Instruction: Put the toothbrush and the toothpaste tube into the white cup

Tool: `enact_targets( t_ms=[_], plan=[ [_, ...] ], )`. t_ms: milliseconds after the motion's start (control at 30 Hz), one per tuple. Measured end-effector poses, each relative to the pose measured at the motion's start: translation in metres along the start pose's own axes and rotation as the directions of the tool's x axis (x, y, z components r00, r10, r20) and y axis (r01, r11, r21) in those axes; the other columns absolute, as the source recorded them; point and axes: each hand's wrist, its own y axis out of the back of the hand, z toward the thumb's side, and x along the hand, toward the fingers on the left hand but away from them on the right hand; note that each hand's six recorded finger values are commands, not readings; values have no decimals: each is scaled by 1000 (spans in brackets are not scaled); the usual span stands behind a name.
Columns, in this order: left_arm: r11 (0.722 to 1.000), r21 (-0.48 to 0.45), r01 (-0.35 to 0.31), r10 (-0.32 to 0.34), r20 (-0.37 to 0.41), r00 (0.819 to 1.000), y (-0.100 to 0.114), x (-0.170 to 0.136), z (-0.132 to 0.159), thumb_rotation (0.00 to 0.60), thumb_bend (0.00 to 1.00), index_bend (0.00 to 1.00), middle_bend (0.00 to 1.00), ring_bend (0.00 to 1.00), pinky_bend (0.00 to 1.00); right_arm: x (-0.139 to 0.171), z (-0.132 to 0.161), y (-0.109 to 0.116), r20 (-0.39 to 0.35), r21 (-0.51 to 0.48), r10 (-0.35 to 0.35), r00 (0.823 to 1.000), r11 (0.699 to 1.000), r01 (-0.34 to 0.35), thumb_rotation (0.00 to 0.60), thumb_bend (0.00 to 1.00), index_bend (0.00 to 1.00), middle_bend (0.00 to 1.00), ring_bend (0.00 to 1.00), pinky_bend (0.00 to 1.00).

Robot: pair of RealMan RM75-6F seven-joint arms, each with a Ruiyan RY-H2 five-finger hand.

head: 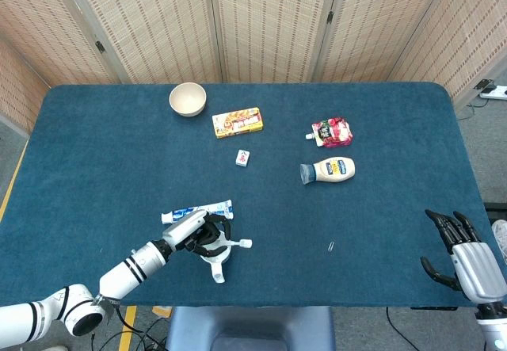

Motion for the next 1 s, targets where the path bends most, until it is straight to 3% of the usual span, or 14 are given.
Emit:
enact_targets(
  t_ms=[300, 467, 767, 1000],
  plan=[
    [1000, 16, 24, -23, -9, 1000, 1, -8, -5, 600, 433, 394, 809, 734, 893, 3, 0, 2, 3, 0, -6, 1000, 1000, 6, 600, 255, 56, 152, 144, 77],
    [999, 31, 31, -31, 2, 1000, 6, -12, -4, 600, 433, 356, 799, 722, 888, 3, 1, 2, 2, -1, -7, 1000, 1000, 7, 600, 255, 56, 152, 144, 77],
    [991, 114, -73, 69, 42, 997, 53, -15, 11, 600, 433, 384, 799, 732, 888, 4, 1, 4, -1, 3, -13, 1000, 1000, 13, 600, 256, 56, 152, 144, 77],
    [937, 318, -147, 159, -12, 987, 86, -1, 1, 600, 433, 420, 799, 750, 888, 3, 2, 3, -2, 2, -12, 1000, 1000, 12, 600, 256, 56, 152, 144, 77]
  ],
)
